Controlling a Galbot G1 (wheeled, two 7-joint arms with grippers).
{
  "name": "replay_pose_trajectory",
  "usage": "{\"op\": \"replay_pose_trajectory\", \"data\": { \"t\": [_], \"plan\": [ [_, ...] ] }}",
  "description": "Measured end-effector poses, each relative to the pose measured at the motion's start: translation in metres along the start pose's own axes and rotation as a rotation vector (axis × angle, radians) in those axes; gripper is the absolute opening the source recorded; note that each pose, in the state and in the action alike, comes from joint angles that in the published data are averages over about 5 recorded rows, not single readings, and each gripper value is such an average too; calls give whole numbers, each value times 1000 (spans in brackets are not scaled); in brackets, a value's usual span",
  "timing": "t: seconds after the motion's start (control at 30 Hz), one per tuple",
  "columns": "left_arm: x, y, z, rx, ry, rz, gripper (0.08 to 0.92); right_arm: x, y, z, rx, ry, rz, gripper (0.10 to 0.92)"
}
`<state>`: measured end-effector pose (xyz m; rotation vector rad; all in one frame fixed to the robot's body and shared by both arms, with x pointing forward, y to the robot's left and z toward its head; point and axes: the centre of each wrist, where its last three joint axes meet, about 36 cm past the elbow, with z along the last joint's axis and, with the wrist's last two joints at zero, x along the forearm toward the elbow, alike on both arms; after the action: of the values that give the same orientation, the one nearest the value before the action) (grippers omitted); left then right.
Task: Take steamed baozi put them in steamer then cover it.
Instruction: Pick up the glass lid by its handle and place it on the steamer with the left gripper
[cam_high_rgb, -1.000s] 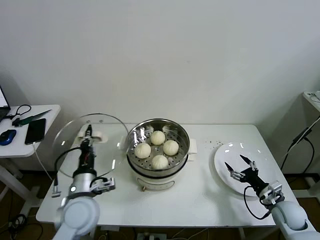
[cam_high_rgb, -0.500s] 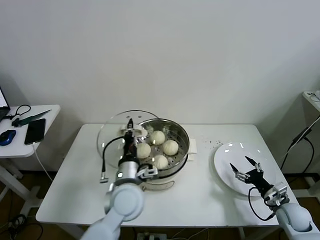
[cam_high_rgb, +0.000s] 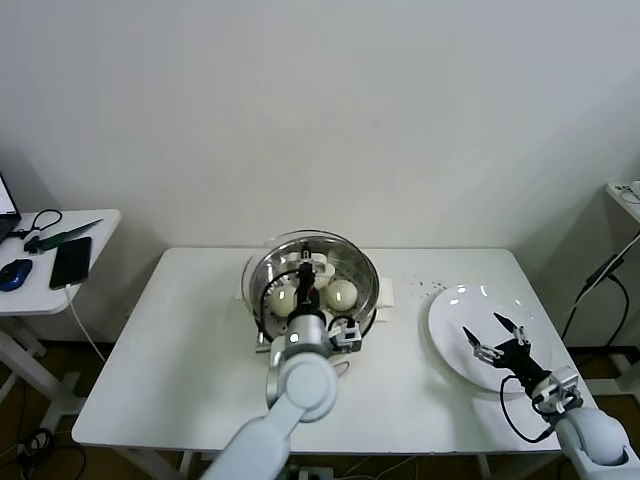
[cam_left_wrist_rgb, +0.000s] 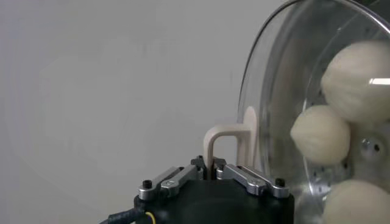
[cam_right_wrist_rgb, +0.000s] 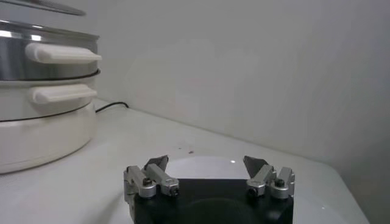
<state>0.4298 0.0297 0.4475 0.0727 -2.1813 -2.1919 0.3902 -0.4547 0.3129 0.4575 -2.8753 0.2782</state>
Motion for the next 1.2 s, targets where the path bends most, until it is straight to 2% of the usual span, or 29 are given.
{"op": "replay_pose_trajectory", "data": {
  "t": [0.5, 1.2],
  "plan": [
    [-10, -15, -12, -10, -8, 54, 150, -1, -1, 1, 9, 1, -5, 823],
    [-15, -25, -14, -7, -13, 40, 150, 0, -2, 3, 24, 5, -20, 823]
  ]
}}
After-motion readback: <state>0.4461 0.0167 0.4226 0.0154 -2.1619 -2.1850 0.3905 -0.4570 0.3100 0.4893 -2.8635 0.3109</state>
